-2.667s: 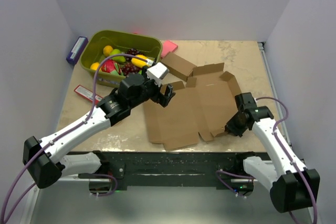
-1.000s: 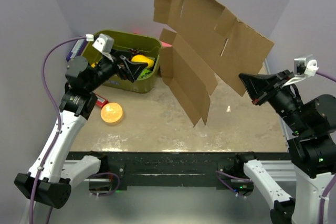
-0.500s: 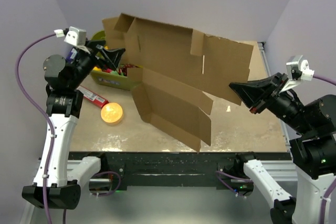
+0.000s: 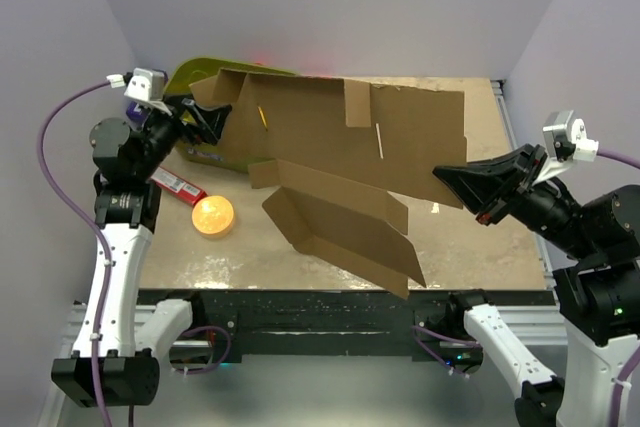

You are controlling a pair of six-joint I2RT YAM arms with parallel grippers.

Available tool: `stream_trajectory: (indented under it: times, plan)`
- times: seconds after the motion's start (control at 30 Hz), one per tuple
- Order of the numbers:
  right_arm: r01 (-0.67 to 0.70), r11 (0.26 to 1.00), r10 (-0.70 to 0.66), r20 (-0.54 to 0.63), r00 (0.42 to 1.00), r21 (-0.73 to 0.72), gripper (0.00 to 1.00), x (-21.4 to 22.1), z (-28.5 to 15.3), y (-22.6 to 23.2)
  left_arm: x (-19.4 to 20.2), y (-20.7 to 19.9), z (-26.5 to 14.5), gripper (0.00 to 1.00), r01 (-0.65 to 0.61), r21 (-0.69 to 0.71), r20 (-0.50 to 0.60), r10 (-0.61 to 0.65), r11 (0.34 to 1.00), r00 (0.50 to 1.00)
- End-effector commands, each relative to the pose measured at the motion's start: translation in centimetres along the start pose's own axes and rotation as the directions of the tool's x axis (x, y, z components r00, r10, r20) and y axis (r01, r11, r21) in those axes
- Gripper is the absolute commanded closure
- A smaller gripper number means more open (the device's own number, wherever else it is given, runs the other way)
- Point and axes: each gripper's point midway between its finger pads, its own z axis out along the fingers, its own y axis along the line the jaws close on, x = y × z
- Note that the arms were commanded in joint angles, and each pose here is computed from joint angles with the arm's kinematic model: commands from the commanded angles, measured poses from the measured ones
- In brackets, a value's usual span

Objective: Fold the paper box

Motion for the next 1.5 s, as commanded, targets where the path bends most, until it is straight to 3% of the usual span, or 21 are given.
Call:
stream_trajectory:
  times: [0.0, 0.23, 0.47, 0.63, 0.67, 0.87, 1.03, 1.07, 1.17, 1.2, 1.3, 1.47]
  plan:
    - [0.066, 0.997, -0.063, 0.072, 0.995, -0.033, 1.00, -2.3, -1.0, 1.9, 0.5, 1.0, -0.7, 0.00, 0.007, -0.005, 0.022, -0.007, 1.000, 1.000]
    - [0.065, 0.997, -0.063, 0.071, 0.996, -0.032, 1.00, -2.5, -0.8, 1.8, 1.4, -0.9, -1.3, 0.02, 0.043, 0.137, 0.034, -0.048, 0.990, 0.998]
    - [0.053, 0.998, -0.051, 0.058, 0.997, -0.025, 1.00, -1.9, -0.3, 1.0, 2.5, -3.6, -1.9, 0.16, 0.068, 0.307, 0.035, -0.083, 0.949, 0.996]
    - [0.048, 0.999, -0.047, 0.055, 0.997, -0.011, 1.00, -1.6, -0.1, 0.5, 2.8, -4.0, -2.0, 0.44, 0.071, 0.342, 0.037, -0.088, 0.937, 0.995]
    - [0.044, 0.999, -0.044, 0.056, 0.997, 0.002, 1.00, -1.6, 0.0, 0.2, 2.9, -4.0, -2.0, 0.55, 0.071, 0.342, 0.037, -0.088, 0.937, 0.995]
    - [-0.010, 0.982, 0.000, 0.056, 0.998, 0.187, 1.00, 0.0, 0.8, -4.4, 3.4, -3.7, -2.1, 1.00, 0.057, 0.332, 0.054, -0.080, 0.942, 0.995]
    - [-0.087, 0.940, 0.069, 0.067, 0.995, 0.330, 0.99, 2.9, 1.4, -8.8, 4.9, -4.5, -1.6, 1.00, 0.044, 0.348, 0.044, -0.063, 0.936, 0.997]
    - [-0.104, 0.932, 0.085, 0.070, 0.994, 0.347, 0.95, 3.5, 1.5, -9.4, 5.3, -4.3, -1.4, 1.00, 0.033, 0.330, 0.039, -0.048, 0.943, 0.998]
    - [-0.147, 0.883, 0.125, 0.077, 0.989, 0.445, 0.65, 5.5, 1.7, -12.4, 6.4, -4.8, -0.8, 1.00, 0.014, 0.307, 0.014, -0.020, 0.952, 1.000]
    - [-0.156, 0.864, 0.139, 0.071, 0.988, 0.478, 0.42, 6.4, 1.7, -13.4, 6.6, -4.9, -0.7, 1.00, 0.008, 0.296, 0.010, -0.011, 0.955, 1.000]
    - [-0.170, 0.785, 0.140, 0.097, 0.985, 0.596, 0.16, 7.2, 0.5, -15.9, 7.5, -4.9, -0.2, 1.00, 0.003, 0.246, -0.013, 0.000, 0.969, 1.000]
    - [-0.230, 0.760, 0.154, 0.176, 0.972, 0.608, 0.08, 6.9, -0.5, -15.7, 9.0, -4.6, 0.1, 1.00, 0.034, 0.211, -0.047, -0.025, 0.977, 0.999]
